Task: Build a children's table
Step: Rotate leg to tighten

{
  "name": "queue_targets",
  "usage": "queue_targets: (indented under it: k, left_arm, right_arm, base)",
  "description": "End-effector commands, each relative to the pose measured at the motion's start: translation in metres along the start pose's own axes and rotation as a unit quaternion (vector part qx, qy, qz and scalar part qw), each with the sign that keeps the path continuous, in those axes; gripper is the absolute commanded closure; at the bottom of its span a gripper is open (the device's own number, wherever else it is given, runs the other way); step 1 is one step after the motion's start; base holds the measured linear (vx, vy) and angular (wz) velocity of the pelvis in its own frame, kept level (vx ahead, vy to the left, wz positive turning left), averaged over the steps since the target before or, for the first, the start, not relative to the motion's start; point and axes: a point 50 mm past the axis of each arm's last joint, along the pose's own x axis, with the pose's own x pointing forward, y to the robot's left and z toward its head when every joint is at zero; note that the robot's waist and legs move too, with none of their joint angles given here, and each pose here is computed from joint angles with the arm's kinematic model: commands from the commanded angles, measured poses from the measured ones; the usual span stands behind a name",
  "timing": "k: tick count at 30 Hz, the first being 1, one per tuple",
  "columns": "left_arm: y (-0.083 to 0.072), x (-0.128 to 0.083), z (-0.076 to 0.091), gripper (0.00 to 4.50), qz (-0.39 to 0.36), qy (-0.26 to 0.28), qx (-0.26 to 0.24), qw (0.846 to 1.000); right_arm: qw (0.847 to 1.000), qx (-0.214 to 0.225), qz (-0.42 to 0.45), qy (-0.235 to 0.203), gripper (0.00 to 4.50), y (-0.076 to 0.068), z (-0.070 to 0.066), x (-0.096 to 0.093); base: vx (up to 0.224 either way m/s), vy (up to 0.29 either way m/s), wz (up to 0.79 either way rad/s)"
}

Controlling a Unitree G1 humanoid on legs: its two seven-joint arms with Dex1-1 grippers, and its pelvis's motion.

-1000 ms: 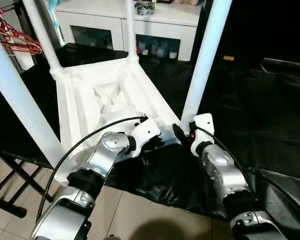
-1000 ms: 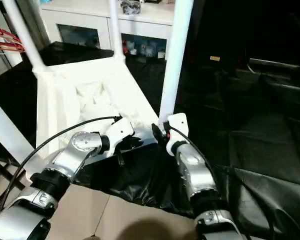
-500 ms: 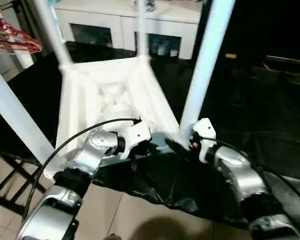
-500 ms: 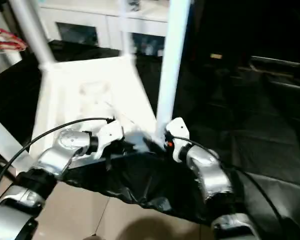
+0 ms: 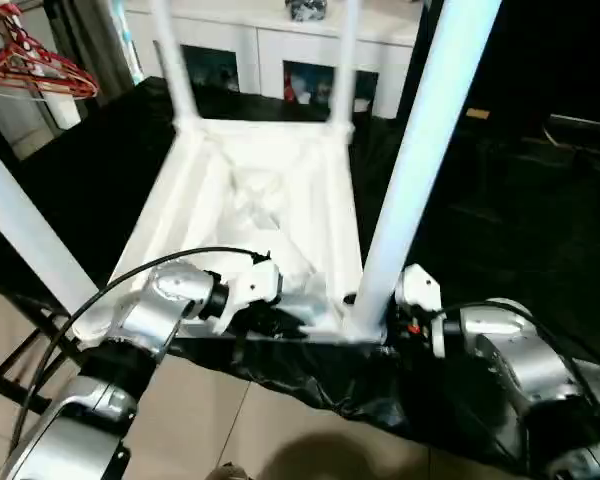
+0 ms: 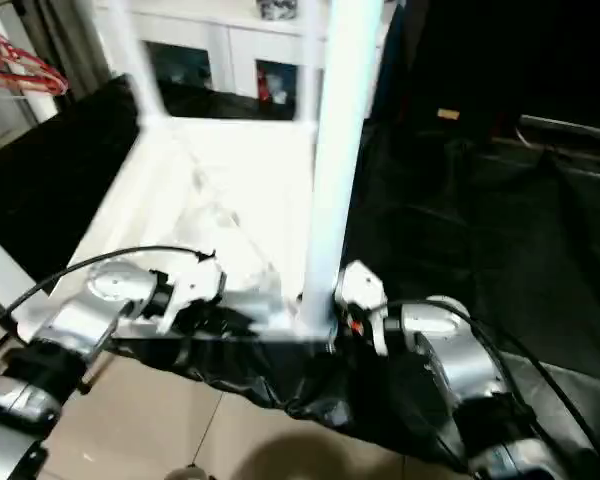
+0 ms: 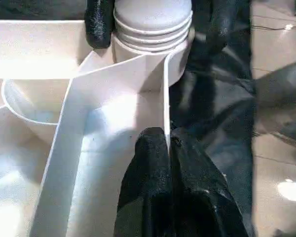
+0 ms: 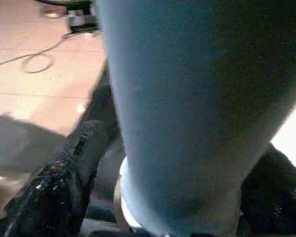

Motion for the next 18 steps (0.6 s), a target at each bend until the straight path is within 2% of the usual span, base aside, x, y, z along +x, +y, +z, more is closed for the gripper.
queue_targets:
  k: [1,10,14,18]
  left_arm:
    - [-0.001,0.005,0.012,4.50,-0.024,-0.020,0.028,0.999]
    - [0.001,0.006,0.013,4.50,-0.022,-0.023,0.025,0.999]
    - [0.004,0.004,0.013,4.50,0.002,-0.030,0.018,0.999]
    - [0.013,0.004,0.016,4.50,0.056,-0.044,0.007,0.997]
  right_arm:
    - [0.999,-0.007,0.046,0.002,1.11,0.009,0.004,0.006]
    - [0.999,-0.001,0.050,0.009,1.60,0.017,-0.001,0.007]
    - [0.999,0.007,0.031,-0.001,1.80,0.015,-0.002,0.010]
    - [0.999,0.017,-0.039,-0.021,1.85,0.007,-0.005,0.021]
  base:
    - [0.000,0.000,0.00]
    - [0.000,0.000,0.00]
    - [0.000,0.000,0.00]
    - [0.000,0.000,0.00]
